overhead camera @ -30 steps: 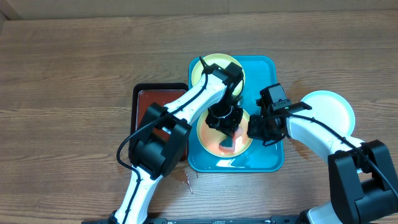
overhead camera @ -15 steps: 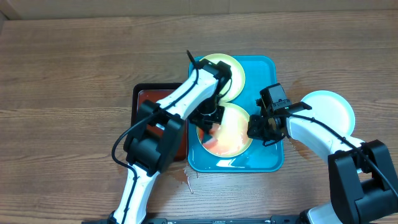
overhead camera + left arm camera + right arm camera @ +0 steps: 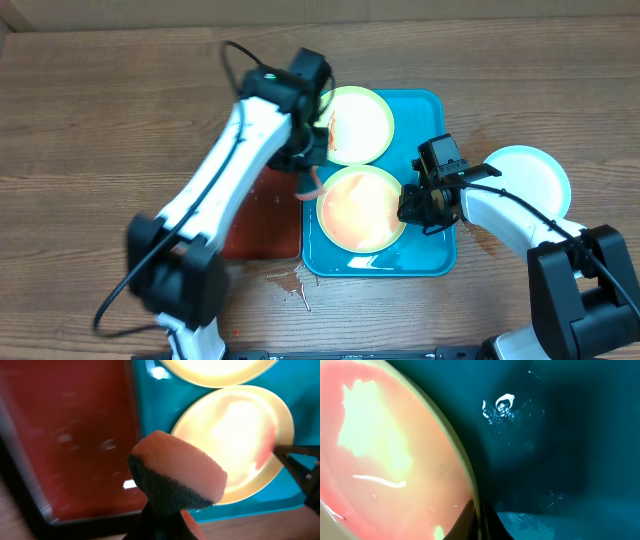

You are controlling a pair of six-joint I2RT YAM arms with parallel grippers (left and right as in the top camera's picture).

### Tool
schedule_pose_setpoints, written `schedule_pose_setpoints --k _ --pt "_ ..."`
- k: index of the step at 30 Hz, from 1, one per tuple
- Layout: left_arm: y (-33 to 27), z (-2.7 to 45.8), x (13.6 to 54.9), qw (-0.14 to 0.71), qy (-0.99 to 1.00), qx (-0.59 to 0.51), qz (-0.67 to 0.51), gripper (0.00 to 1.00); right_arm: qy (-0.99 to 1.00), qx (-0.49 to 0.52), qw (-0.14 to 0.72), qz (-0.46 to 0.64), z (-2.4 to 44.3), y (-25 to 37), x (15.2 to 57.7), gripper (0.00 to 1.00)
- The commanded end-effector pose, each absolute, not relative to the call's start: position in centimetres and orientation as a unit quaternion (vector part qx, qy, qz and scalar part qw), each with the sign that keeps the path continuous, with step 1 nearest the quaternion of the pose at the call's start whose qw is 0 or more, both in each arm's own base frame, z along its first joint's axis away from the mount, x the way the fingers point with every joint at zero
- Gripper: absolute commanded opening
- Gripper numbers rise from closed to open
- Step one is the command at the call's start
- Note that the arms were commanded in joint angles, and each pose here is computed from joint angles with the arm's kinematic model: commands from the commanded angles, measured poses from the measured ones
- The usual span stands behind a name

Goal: Clean dirty plates on tray and stack at the side
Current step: 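Return the sponge to the black tray with the left gripper, then lift the cleaned plate with the right gripper and tilt it over the black tray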

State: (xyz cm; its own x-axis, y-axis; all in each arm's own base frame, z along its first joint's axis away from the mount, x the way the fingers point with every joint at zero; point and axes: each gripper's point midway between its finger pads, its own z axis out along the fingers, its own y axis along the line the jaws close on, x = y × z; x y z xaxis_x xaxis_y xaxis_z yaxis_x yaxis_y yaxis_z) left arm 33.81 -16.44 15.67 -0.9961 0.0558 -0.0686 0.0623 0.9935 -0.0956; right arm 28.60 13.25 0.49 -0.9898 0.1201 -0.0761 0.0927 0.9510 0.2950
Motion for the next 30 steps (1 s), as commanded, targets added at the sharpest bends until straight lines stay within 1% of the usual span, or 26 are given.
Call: schedule_pose_setpoints --k 1,5,10,14,17,18,20,21,24,25,30 --pt "-12.3 16.4 34.9 0.057 0.998 -0.003 0.017 0.04 0.991 0.062 0.041 0.111 -0.7 11.8 28.3 0.04" --pt "-9.1 14.1 35.0 0.038 0.998 -0.037 0.045 0.04 0.991 0.062 0.041 0.111 -0.7 11.8 28.3 0.04" --pt "-6.4 8.4 33.7 0.002 0.995 -0.087 0.048 0.04 0.991 0.062 0.041 0.111 -0.7 11.8 28.3 0.04" --pt "-6.3 4.8 32.2 -0.025 0.994 -0.104 0.014 0.04 0.991 0.061 0.044 0.112 -0.6 11.8 28.5 0.04" --pt "-6.4 4.5 31.9 -0.033 0.993 -0.113 -0.006 0.04 0.991 0.061 0.045 0.112 -0.5 11.9 28.6 0.04" --pt "-6.4 4.7 32.1 -0.031 0.993 -0.115 -0.009 0.11 0.991 0.061 0.044 0.111 -0.2 11.9 28.7 0.04" --pt "-6.2 5.3 32.4 -0.024 0.993 -0.117 -0.014 0.36 0.991 0.061 0.042 0.111 0.7 12.0 29.0 0.04" --pt "-6.2 5.7 32.6 -0.019 0.993 -0.118 -0.018 0.39 0.991 0.059 0.045 0.111 1.5 12.1 29.4 0.04" --pt "-6.1 7.3 33.2 -0.001 0.992 -0.122 -0.029 0.45 0.993 0.034 0.059 0.098 4.3 12.3 30.4 0.04" --pt "-5.9 8.0 33.5 0.007 0.992 -0.123 -0.032 0.47 0.994 0.011 0.065 0.090 5.6 12.5 30.7 0.04" --pt "-5.1 13.0 34.6 0.062 0.988 -0.132 -0.055 0.54 0.993 -0.061 0.102 0.011 11.4 12.9 32.1 0.04"
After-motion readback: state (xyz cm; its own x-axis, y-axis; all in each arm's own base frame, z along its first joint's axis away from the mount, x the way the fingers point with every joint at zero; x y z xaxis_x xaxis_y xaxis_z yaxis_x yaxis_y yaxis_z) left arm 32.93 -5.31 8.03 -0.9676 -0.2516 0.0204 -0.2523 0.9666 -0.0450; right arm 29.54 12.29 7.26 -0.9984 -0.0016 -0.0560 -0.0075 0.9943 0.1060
